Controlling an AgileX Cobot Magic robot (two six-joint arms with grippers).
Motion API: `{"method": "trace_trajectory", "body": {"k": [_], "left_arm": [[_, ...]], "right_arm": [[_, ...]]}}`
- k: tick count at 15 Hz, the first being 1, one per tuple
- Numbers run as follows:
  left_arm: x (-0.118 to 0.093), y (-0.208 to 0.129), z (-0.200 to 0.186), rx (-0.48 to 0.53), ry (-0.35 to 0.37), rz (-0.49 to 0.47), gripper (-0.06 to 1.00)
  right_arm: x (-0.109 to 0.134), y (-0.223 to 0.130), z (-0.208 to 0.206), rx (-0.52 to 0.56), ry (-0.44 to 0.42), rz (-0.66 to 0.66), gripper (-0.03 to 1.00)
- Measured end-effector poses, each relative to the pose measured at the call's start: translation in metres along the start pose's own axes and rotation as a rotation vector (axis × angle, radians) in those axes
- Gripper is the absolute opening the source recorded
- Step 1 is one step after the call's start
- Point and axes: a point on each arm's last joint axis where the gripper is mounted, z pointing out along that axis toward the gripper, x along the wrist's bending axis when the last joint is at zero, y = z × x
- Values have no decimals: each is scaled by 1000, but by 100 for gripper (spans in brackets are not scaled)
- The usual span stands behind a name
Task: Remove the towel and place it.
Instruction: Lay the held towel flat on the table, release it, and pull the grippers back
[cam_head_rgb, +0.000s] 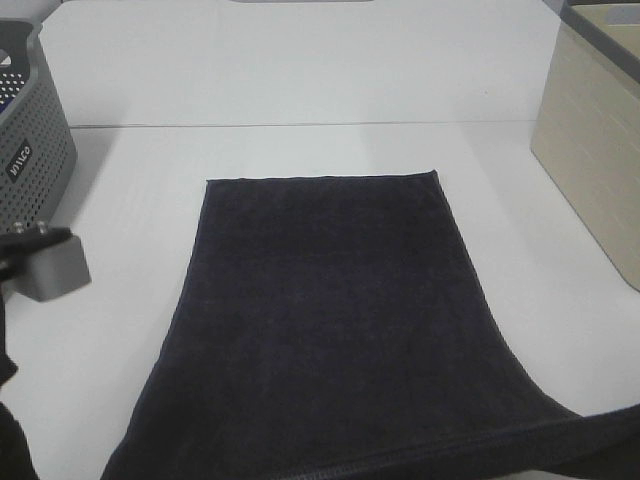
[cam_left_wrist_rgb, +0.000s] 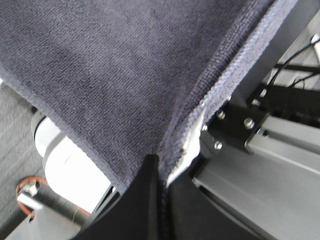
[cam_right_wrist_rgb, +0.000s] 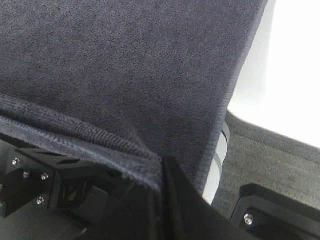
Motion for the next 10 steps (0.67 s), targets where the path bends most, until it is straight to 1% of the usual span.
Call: {"method": "trace_trajectory", "body": {"k": [2,6,10], "left_arm": [[-2,1,12,58,17,11,0],[6,8,30,144,24,-33,0],[14,13,46,225,31,-77,0]], "right_arm": [[-3,-6,10,40,6,19,2],[-7,-15,24,101,14,42,2],[-11,-7,46,255,33,93,2]]}}
